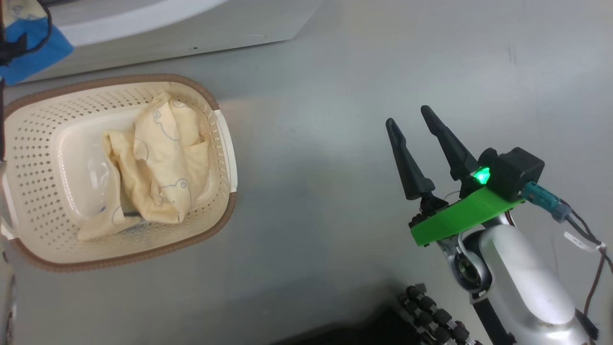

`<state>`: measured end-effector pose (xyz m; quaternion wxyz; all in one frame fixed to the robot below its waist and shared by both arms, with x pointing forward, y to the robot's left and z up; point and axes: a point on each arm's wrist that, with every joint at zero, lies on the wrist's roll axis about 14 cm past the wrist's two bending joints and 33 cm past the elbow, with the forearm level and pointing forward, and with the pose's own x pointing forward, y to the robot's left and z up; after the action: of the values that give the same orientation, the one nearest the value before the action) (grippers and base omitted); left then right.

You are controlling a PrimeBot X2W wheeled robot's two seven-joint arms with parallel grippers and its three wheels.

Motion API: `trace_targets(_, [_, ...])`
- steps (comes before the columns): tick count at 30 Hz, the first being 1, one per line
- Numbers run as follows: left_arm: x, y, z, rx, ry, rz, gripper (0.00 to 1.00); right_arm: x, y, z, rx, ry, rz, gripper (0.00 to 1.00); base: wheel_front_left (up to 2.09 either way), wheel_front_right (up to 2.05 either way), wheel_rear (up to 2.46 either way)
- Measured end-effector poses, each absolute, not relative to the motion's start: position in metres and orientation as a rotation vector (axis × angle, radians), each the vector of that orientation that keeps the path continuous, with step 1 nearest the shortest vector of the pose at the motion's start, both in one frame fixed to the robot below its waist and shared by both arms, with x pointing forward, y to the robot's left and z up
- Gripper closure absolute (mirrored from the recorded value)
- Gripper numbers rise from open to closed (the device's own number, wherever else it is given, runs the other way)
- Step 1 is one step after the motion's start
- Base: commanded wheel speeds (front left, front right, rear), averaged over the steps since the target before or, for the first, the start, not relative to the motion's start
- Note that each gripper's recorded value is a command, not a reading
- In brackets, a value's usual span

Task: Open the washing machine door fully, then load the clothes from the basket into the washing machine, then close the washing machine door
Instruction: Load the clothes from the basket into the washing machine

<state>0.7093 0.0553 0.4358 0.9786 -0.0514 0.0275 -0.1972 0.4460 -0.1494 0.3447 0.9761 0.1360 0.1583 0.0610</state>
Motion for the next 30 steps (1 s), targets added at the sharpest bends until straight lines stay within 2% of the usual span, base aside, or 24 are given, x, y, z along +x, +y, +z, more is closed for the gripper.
trace_targets(17, [0.757,0.044,0.373,-0.006,0.172,-0.428,1.0,0.43,-0.154,0.289,0.291,0.462,0.082,0.0,0.0,0.0,0.0])
trace_targets(25, [0.779,0.044,0.434,0.056,-0.137,-0.429,1.0,0.428,-0.149,0.282,0.299,0.483,0.093,0.0,0.0,0.0,0.0])
trace_targets(30, [0.781,0.041,0.449,0.102,-0.199,-0.439,1.0,0.428,-0.146,0.281,0.303,0.485,0.098,0.0,0.0,0.0,0.0])
